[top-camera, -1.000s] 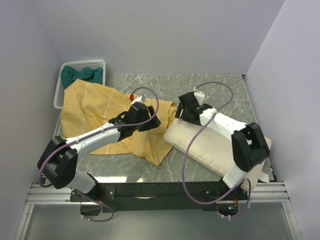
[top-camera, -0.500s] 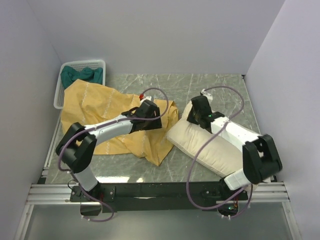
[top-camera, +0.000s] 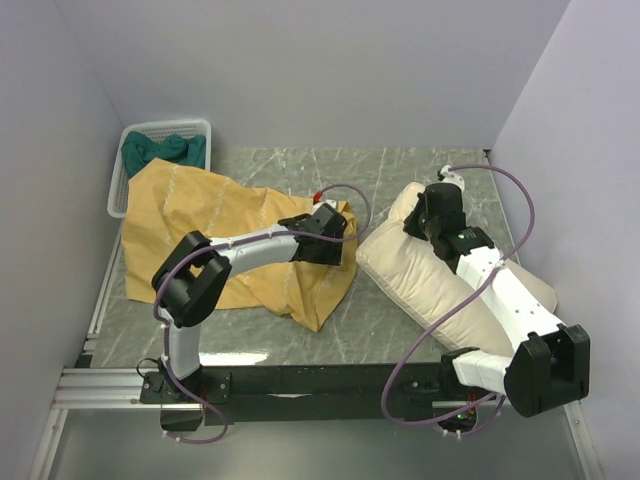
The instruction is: Put the pillow into the pillowcase
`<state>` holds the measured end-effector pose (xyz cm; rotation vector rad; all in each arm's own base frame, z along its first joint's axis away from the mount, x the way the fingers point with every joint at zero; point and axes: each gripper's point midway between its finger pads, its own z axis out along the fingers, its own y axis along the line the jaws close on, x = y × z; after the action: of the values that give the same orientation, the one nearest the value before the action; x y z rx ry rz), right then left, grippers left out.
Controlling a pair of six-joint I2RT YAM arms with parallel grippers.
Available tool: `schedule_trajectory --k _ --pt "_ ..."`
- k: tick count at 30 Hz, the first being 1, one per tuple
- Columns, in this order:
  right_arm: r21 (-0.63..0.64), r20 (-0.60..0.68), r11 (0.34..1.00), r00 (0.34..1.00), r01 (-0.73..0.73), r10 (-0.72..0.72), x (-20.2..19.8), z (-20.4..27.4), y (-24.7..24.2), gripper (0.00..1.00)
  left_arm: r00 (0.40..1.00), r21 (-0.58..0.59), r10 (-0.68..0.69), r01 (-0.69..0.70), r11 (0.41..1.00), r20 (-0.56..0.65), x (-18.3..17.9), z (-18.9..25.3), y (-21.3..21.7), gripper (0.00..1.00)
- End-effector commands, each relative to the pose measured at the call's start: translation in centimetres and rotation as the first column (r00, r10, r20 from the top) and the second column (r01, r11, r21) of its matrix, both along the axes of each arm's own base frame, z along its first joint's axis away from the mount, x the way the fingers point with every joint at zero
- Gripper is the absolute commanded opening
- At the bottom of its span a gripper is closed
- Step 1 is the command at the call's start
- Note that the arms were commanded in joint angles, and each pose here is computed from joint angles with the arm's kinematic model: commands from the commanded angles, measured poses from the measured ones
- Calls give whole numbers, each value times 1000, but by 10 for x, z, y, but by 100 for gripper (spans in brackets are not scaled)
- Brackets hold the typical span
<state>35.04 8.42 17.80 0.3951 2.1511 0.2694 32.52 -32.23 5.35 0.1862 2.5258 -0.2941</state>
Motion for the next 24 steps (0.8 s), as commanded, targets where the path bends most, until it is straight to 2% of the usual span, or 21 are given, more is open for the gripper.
schedule_trajectory --k 1,5,10,18,20,22,24 --pt "33 103 999 994 -33 30 2 38 5 0 999 86 -10 6 996 50 16 2 2 69" --pt "38 114 999 993 -32 28 -1 42 3 0 998 172 17 -29 985 67 21 -7 11 67" --pt "54 130 997 991 -51 43 -6 44 6 0 992 191 54 -76 979 114 27 2 19 63" --pt "47 127 997 990 -64 57 -11 39 7 0 990 183 62 -86 979 129 27 12 21 41" --pt "44 130 996 989 -76 70 -12 36 7 0 989 172 59 -82 982 135 26 18 20 30" --pt "45 148 991 982 -125 117 -17 37 14 0 989 160 57 -79 984 138 25 24 21 20" --pt "75 199 976 963 -202 184 -21 48 26 0 989 146 57 -77 986 139 24 29 22 16"
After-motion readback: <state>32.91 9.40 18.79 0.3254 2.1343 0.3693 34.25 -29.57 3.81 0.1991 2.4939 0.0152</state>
